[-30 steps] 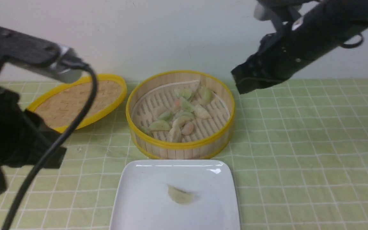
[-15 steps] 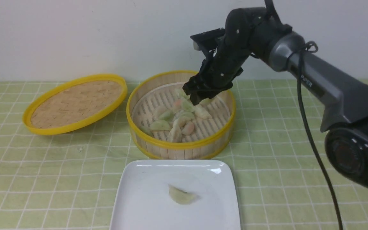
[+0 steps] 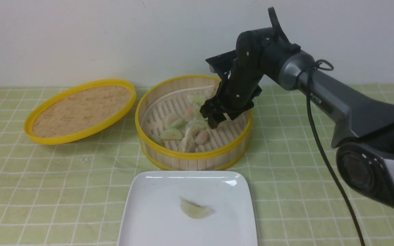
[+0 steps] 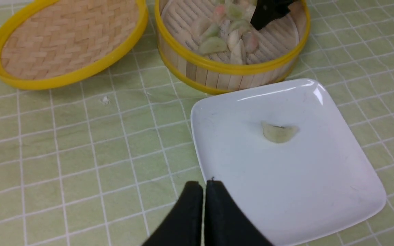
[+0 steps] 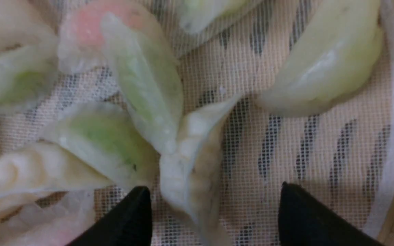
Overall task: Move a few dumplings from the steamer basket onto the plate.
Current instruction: Use the right arm to grab a dumpling from inside the steamer
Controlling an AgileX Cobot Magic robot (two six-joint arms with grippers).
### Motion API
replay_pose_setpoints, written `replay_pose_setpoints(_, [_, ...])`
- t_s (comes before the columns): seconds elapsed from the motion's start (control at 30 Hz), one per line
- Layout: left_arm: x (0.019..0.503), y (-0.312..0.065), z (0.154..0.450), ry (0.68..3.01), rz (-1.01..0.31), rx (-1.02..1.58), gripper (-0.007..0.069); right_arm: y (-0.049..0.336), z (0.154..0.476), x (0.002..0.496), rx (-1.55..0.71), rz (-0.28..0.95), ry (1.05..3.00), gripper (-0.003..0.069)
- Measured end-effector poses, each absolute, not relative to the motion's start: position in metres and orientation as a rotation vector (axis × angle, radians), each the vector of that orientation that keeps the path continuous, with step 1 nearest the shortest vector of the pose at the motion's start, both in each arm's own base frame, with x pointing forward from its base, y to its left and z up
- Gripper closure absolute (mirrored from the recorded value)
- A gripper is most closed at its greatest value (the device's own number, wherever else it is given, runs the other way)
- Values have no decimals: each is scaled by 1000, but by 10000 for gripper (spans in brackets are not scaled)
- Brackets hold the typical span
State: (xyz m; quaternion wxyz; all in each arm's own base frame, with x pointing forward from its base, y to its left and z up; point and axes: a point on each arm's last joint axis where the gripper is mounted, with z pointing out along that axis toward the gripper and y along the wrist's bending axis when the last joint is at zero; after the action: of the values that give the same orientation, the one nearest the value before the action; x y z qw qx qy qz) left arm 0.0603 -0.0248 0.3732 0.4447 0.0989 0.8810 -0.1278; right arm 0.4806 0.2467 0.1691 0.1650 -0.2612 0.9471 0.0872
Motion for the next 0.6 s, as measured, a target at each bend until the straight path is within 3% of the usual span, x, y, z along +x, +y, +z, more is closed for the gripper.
replay_pose_setpoints(0.1, [62, -25, 376, 2155, -331, 225, 631, 248, 169, 480, -748, 268, 2698, 274])
replay_pose_setpoints(0.17, [63, -26, 377, 2140, -336, 221, 631, 248, 168, 480, -751, 274, 2695, 361])
replay_pose_setpoints(0.23, [63, -26, 377, 2135, -346, 218, 631, 249, 168, 479, -752, 285, 2696, 505])
replay_pose_setpoints(0.27, [63, -26, 377, 2134, -348, 218, 631, 249, 169, 479, -752, 285, 2696, 523])
replay_pose_setpoints(0.37, [62, -27, 377, 2133, -359, 217, 631, 248, 180, 477, -727, 296, 2692, 521])
replay_pose_setpoints(0.6, [61, -30, 378, 2139, -410, 215, 631, 231, 262, 439, -622, 350, 2657, 519])
